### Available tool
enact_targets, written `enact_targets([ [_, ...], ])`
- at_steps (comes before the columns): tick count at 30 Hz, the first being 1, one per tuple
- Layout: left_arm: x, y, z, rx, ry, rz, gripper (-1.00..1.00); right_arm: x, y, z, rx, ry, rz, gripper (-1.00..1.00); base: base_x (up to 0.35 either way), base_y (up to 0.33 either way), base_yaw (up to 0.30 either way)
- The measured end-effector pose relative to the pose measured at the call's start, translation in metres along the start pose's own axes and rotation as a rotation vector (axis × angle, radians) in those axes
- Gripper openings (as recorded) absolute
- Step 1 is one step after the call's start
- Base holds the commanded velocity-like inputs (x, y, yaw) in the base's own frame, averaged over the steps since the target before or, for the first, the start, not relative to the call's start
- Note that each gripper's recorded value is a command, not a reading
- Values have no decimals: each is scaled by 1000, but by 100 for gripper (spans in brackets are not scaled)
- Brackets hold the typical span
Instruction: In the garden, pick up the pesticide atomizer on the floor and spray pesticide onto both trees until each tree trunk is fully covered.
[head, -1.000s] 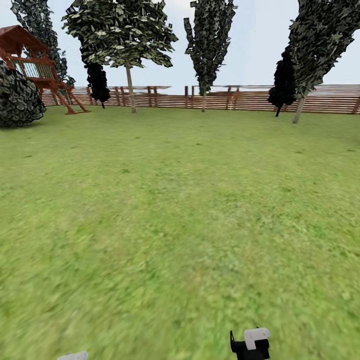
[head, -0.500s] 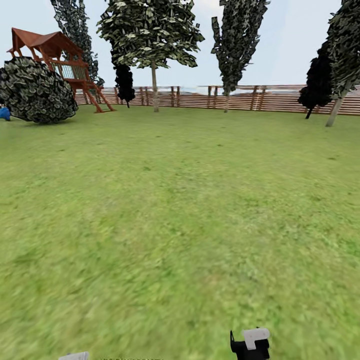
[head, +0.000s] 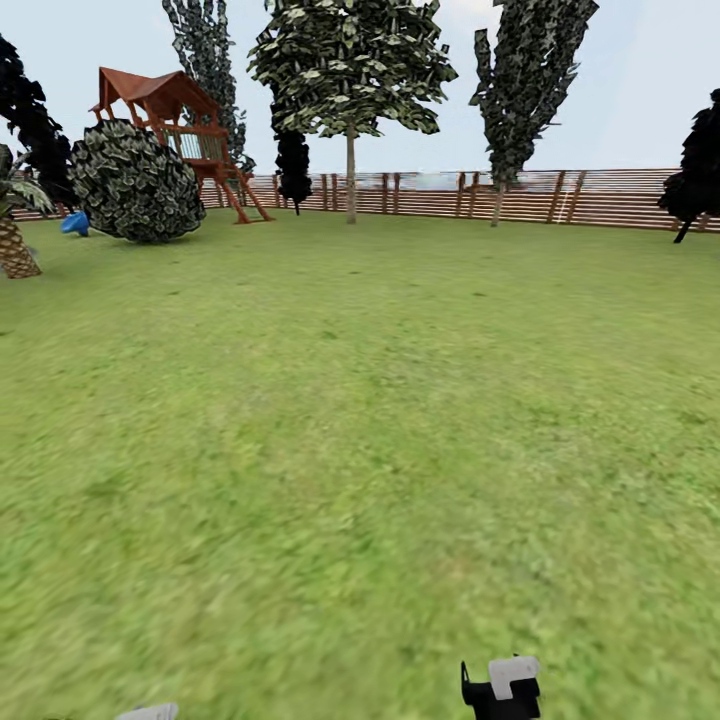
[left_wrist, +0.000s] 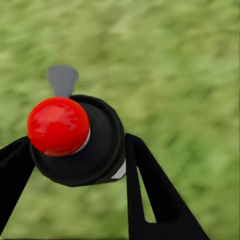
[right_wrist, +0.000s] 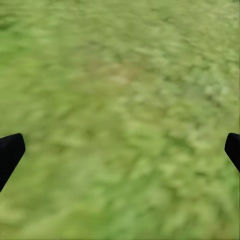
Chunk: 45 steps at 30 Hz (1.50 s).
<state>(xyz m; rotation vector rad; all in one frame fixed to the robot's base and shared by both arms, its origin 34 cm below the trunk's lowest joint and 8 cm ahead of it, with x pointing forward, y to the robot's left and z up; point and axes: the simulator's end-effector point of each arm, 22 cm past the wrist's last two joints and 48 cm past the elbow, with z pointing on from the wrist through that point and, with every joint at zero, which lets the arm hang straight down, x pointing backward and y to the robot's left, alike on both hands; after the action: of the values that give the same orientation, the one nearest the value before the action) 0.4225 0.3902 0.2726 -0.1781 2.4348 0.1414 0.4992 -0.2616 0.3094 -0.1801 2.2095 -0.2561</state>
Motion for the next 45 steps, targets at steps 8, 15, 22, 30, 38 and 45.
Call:
enact_targets([
  [8,0,1,0,-6,1,0,-100,1,-3,0,0,3,-6,100,191,0,6],
  [15,1,1,0,-7,3,-1,-100,1,-2,0,0,2,-5,100,337,0,0],
  [22,1,1,0,-6,2,-2,-100,1,1,0,-3,2,-2,100,338,0,0],
  [30,1,1,0,-6,3,-2,-100,1,2,0,-5,3,-2,100,338,0,-103],
  [38,2,1,0,-6,4,-2,-100,1,2,0,-7,4,-2,100,338,0,-18],
  [45,1,1,0,-7,2,-3,-100,11,5,-4,-13,28,-6,100,338,0,0],
])
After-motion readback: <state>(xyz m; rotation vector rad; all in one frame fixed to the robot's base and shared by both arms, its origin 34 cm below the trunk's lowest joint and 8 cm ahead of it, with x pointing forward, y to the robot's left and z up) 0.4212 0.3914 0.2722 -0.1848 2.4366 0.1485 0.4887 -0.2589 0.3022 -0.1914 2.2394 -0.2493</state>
